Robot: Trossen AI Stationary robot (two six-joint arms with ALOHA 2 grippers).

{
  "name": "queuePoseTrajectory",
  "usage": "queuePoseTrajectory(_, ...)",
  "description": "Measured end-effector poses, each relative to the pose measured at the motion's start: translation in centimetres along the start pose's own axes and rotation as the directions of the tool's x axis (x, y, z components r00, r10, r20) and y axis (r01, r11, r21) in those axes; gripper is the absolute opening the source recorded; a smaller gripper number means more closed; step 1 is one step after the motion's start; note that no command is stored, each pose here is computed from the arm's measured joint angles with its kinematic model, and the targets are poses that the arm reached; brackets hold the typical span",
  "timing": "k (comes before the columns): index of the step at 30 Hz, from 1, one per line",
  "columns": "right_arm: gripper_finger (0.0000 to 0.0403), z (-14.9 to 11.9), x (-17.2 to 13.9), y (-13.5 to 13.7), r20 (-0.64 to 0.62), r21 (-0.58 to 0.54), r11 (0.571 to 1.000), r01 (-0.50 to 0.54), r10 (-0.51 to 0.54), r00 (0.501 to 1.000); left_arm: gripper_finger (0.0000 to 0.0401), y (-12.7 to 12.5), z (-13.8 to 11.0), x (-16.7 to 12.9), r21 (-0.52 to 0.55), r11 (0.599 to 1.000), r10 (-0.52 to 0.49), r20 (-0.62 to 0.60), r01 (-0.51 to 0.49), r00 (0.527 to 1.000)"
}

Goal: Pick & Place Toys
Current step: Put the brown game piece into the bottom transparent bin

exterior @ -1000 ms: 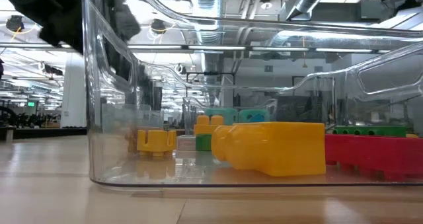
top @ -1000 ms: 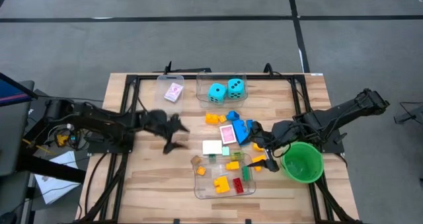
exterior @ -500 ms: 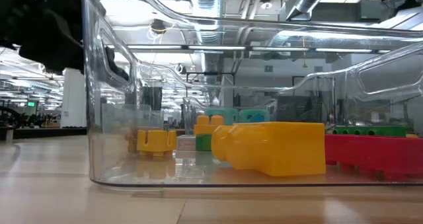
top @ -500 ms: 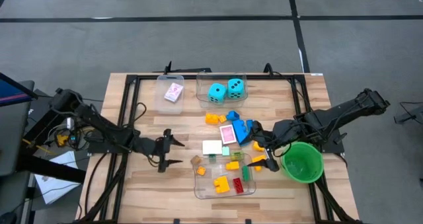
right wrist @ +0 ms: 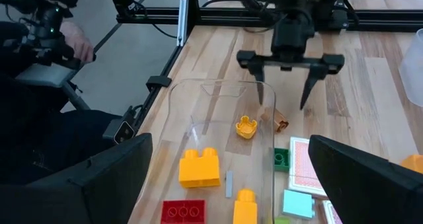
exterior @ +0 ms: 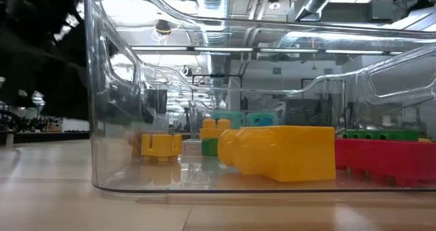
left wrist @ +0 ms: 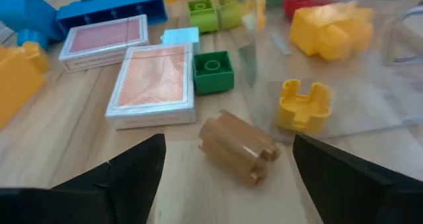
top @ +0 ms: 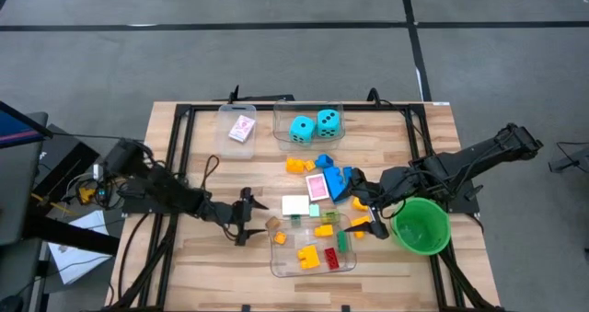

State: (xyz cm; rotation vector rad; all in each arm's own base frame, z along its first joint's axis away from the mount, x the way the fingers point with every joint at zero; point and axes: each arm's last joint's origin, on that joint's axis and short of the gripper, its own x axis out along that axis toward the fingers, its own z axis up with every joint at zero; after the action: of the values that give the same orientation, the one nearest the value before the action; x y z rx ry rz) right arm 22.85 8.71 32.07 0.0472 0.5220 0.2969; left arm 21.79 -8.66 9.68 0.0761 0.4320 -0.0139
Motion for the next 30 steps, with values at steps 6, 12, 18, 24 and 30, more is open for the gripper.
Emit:
queuePoseTrajectory(6,0.0397,0.0,0.0,0.0,-0.001,0.000,1.000,0.000,0.000,1.000,0.0325,-0.8,-0.3,1.9,0.002,1.000,-0.003,0.011,0.003,1.000)
queuePoseTrajectory(12,0.0397,0.0,0.0,0.0,-0.004,0.000,1.000,0.001,-0.001,1.000,0.0324,-1.1,-1.0,2.9,0.018,1.000,0.004,-0.030,-0.004,1.000)
queuePoseTrajectory(18,0.0397,0.0,0.0,0.0,-0.004,0.000,1.000,0.001,-0.001,1.000,0.0315,-0.8,-1.0,3.2,0.011,1.000,0.019,-0.033,-0.018,0.999)
queuePoseTrajectory(24,0.0397,0.0,0.0,0.0,-0.004,0.000,1.000,0.000,0.000,1.000,0.0276,0.1,-1.1,3.4,-0.033,0.998,0.057,-0.052,-0.058,0.997)
queuePoseTrajectory(30,0.0397,0.0,0.0,0.0,-0.004,0.001,1.000,0.000,0.000,1.000,0.0196,0.5,-1.4,3.5,-0.050,0.996,0.071,-0.083,-0.076,0.994)
